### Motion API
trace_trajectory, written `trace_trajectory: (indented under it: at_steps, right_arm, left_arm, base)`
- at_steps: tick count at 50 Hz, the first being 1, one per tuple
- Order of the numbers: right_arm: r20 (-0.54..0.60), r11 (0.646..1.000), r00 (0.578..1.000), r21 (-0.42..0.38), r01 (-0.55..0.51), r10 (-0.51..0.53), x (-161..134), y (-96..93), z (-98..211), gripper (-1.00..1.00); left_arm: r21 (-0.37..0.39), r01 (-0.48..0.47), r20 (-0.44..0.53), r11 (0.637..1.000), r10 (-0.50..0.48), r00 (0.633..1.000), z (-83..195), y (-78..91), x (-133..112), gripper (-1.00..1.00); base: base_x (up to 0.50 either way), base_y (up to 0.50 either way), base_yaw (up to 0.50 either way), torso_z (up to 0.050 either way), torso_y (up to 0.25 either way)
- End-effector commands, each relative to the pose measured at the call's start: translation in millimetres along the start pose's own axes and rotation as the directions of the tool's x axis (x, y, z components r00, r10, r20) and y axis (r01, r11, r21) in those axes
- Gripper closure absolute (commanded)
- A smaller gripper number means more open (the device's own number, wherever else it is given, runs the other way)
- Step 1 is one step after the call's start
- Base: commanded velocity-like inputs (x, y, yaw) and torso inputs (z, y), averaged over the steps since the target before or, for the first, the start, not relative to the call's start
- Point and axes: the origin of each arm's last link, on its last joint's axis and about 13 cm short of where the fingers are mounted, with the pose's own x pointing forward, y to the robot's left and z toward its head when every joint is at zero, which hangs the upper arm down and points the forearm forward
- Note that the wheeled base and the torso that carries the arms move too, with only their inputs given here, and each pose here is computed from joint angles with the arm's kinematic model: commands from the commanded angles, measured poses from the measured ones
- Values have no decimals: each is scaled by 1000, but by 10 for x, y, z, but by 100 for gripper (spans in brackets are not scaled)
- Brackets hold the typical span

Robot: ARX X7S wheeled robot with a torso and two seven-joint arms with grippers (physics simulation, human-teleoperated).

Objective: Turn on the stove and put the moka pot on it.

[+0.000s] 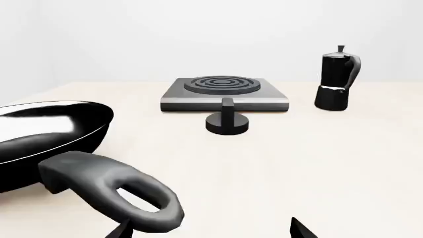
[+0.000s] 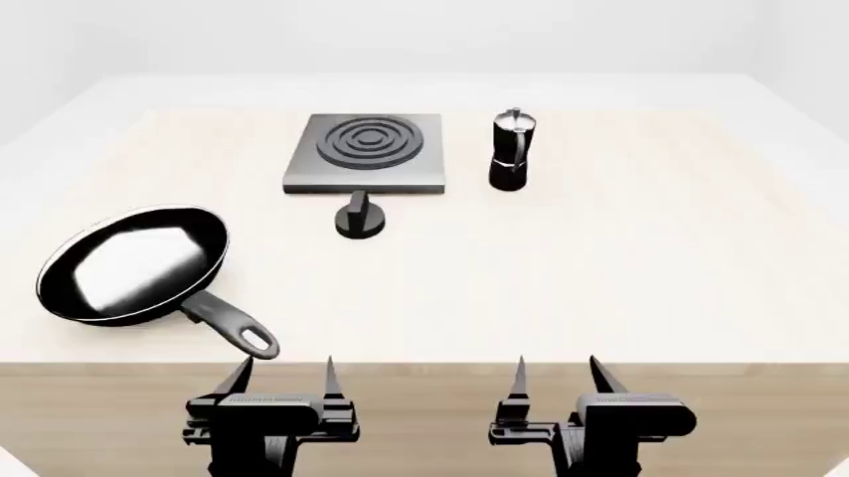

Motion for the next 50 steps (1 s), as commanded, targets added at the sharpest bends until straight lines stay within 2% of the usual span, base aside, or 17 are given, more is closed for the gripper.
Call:
trace_trajectory:
  at_steps: [1, 8, 13, 17, 22, 24, 25, 28, 32, 34, 36, 37, 38, 41, 46, 50]
  right_arm:
    - [0, 1000, 1000, 0, 0, 0, -5, 4, 10, -100]
    - [10, 1000, 1000, 2, -2, 2, -10, 17, -65, -100]
    - [14, 1000, 1000, 2, -9, 9, -7, 29, -9, -100]
    - [53, 1000, 999, 4, -2, 2, 26, 32, 29, -100]
    - [166, 1000, 986, -2, 4, -4, 86, 37, 414, -100]
    - [244, 1000, 970, 4, 11, -11, 111, 31, 651, -100]
    - [244, 1000, 970, 4, 11, -11, 110, 31, 654, -100]
    - [340, 1000, 940, 3, 26, -26, 110, 10, 983, -100]
    - [393, 1000, 919, 9, 24, -26, 92, -7, 1136, -100]
    - [437, 1000, 899, 9, 20, -22, 45, -18, 1351, -100]
    - [463, 1000, 886, 17, 16, -22, 16, -25, 1381, -100]
    - [484, 1000, 875, 13, 15, -20, -12, -29, 1490, -100]
    - [509, 1000, 860, 11, 10, -15, -42, -32, 1513, -100]
    - [549, 1000, 835, 26, 7, -20, -113, -48, 1703, -100]
    - [594, 998, 803, 53, 18, -46, -168, -86, 1750, -100]
    - [624, 998, 779, 66, 21, -58, -227, -110, 1907, -100]
  left_arm:
    - [0, 0, 0, 1000, 0, 1000, 5, 0, -1, -100]
    - [12, 7, -5, 1000, -7, 1000, -21, 2, -8, -100]
    - [13, 3, -2, 1000, -3, 1000, -11, 8, -22, -100]
    - [24, -5, 31, 1000, 4, 999, 93, 29, -19, -100]
    - [98, -29, 128, 995, 17, 992, 414, 82, -17, -100]
    - [142, -47, 196, 989, 18, 980, 642, 118, -32, -100]
    - [142, -47, 196, 989, 18, 980, 645, 118, -34, -100]
    - [172, -67, 295, 983, 13, 955, 953, 162, -88, -100]
    - [182, -93, 378, 979, 18, 926, 1180, 186, -159, -100]
    - [195, -118, 448, 974, 18, 894, 1354, 208, -255, -100]
    - [195, -126, 485, 973, 16, 874, 1442, 214, -325, -100]
    - [197, -131, 508, 972, 13, 861, 1499, 219, -372, -100]
    - [207, -147, 550, 967, 9, 835, 1588, 224, -451, -100]
    - [219, -160, 595, 963, -2, 804, 1692, 224, -563, -100]
    - [247, -175, 641, 953, -25, 767, 1784, 220, -669, -100]
    - [242, -185, 674, 952, -28, 739, 1806, 226, -721, -100]
  base:
    - [0, 0, 0, 0, 0]
    - [0, 0, 0, 0, 0]
    - [0, 0, 0, 0, 0]
    - [0, 0, 0, 0, 0]
    - [0, 0, 0, 0, 0]
    - [0, 0, 0, 0, 0]
    - [0, 0, 0, 0, 0]
    - [0, 0, 0, 0, 0]
    - [0, 0, 0, 0, 0]
    - [0, 0, 0, 0, 0]
    - [0, 0, 0, 0, 0]
    - [0, 0, 0, 0, 0]
    - [0, 0, 0, 0, 0]
    - [0, 0, 0, 0, 0]
    - [0, 0, 0, 0, 0]
    - [0, 0, 0, 0, 0]
